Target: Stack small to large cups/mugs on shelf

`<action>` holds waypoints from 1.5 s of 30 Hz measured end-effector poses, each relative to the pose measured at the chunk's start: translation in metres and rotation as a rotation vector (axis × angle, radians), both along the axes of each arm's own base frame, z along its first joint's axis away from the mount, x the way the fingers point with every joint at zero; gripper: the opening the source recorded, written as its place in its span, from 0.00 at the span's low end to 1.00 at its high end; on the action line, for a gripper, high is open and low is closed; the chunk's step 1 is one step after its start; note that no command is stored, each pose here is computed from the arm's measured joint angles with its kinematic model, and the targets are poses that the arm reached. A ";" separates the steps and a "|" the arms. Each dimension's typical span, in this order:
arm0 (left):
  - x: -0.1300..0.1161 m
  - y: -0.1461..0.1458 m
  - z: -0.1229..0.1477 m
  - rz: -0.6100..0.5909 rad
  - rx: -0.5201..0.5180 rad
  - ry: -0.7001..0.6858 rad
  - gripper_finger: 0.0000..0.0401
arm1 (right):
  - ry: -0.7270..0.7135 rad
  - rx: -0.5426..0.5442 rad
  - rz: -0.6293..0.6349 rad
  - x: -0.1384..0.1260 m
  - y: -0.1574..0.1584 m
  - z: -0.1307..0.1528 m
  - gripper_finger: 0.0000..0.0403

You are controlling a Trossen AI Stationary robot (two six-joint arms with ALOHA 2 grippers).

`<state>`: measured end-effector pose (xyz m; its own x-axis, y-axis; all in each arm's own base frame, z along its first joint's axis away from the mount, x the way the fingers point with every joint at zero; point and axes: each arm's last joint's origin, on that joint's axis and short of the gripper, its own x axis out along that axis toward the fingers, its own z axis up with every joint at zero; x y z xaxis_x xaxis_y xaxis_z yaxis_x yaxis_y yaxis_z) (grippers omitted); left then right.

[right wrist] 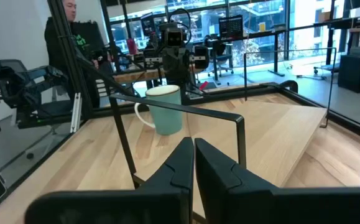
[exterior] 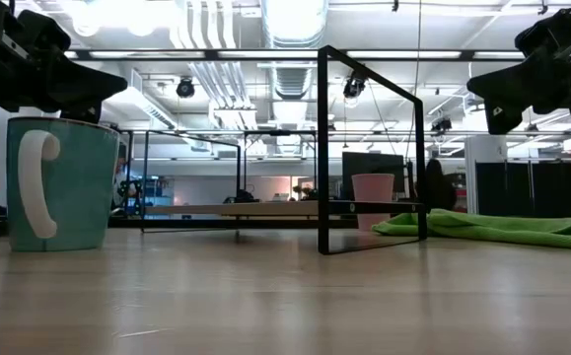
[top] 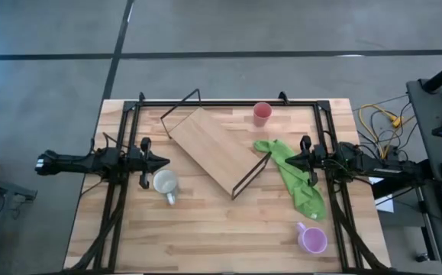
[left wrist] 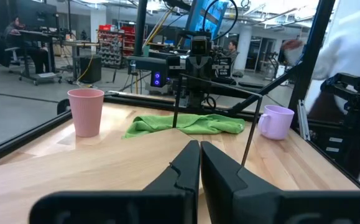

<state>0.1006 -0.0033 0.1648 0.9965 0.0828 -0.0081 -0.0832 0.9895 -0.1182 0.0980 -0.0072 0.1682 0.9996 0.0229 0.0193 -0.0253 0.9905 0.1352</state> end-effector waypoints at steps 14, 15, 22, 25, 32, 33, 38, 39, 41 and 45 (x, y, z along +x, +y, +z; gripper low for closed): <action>0.000 0.000 0.000 0.000 0.000 -0.001 0.00 | 0.000 0.000 0.000 0.000 0.000 0.000 0.02; 0.000 0.000 0.000 0.000 0.000 0.000 0.00 | 0.000 0.000 0.000 0.000 0.000 0.000 0.02; 0.000 0.000 0.000 0.000 0.000 0.000 0.00 | 0.000 0.000 0.000 0.000 0.000 0.000 0.02; 0.000 0.000 0.000 0.000 0.000 0.000 0.00 | -0.001 0.000 0.000 0.000 0.000 0.000 0.02; 0.000 0.000 0.000 0.000 0.000 0.000 0.00 | -0.001 0.000 0.000 0.000 0.000 0.000 0.02; 0.000 0.000 0.000 0.000 0.000 -0.001 0.00 | -0.001 0.000 0.000 0.000 0.000 0.000 0.02; 0.000 0.000 0.000 0.000 0.000 0.000 0.00 | 0.003 -0.004 0.000 0.000 0.000 0.000 0.02; 0.000 0.000 0.000 0.000 0.000 0.000 0.00 | 0.003 0.002 0.000 0.000 0.000 0.000 0.02; 0.000 0.000 0.000 0.000 0.000 0.000 0.00 | 0.002 0.039 0.000 0.000 0.000 0.000 0.02; 0.000 0.000 0.000 0.000 0.002 0.000 0.00 | -0.008 0.184 -0.002 0.000 0.000 0.001 0.02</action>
